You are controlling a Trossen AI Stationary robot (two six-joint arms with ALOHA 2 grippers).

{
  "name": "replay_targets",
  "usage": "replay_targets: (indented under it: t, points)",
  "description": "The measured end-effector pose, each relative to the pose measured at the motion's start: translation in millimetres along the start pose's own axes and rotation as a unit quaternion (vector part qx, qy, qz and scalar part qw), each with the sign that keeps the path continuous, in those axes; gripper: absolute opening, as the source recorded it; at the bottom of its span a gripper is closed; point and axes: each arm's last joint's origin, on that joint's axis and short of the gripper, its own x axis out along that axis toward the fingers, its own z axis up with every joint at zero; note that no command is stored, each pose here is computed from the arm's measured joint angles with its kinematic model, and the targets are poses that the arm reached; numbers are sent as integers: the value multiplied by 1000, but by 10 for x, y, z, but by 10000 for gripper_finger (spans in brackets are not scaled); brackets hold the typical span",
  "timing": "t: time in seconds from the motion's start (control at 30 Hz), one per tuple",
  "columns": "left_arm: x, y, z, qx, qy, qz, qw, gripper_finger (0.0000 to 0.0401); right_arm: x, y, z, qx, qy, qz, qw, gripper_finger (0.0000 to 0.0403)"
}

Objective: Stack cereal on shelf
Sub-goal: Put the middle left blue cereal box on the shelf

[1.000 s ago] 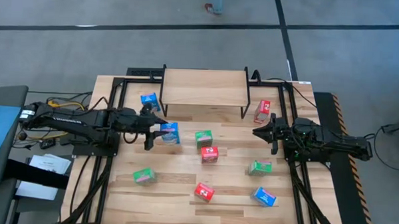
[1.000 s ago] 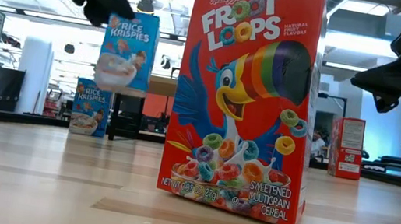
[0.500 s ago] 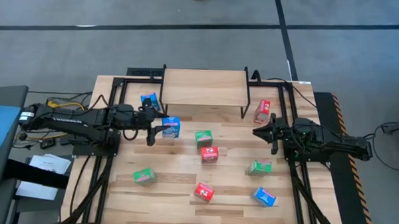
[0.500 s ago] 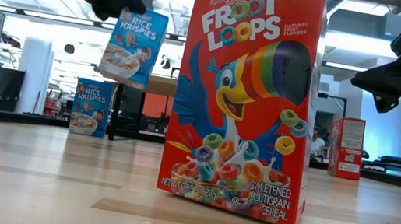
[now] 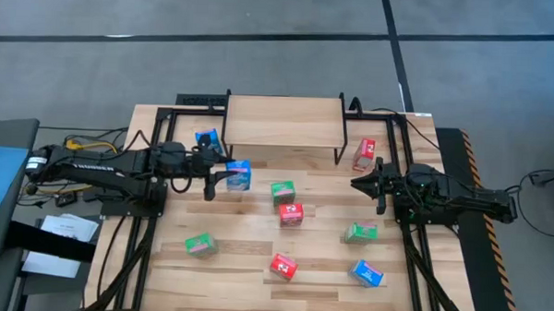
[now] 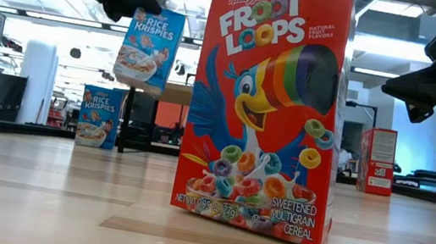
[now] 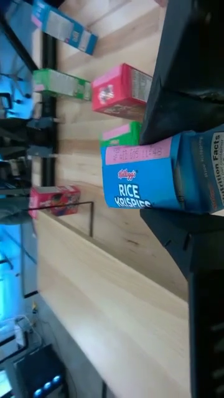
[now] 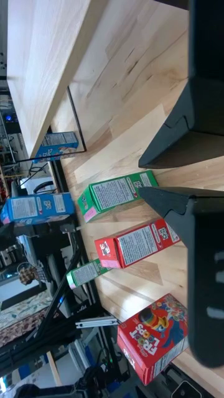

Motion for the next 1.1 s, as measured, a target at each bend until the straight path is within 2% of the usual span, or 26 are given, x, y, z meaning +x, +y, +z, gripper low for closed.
replay_targets:
  t: [0.17,0.43,0.7,0.93,1.1]
  points:
    - [-4,6,83,19,-42,8,999,160,0,0,0,0,0,0,1000,82]
    - [-9,111,194,85,-92,70,990,137,0,0,-1,0,0,0,1000,82]
    - [-1,383,234,108,-108,121,981,152,0,0,0,0,0,0,1000,82]
    - [-33,650,267,108,-127,135,977,154,0,0,0,0,0,0,1000,82]
    - [-53,836,430,105,-133,137,976,155,0,0,0,0,0,0,1000,82]
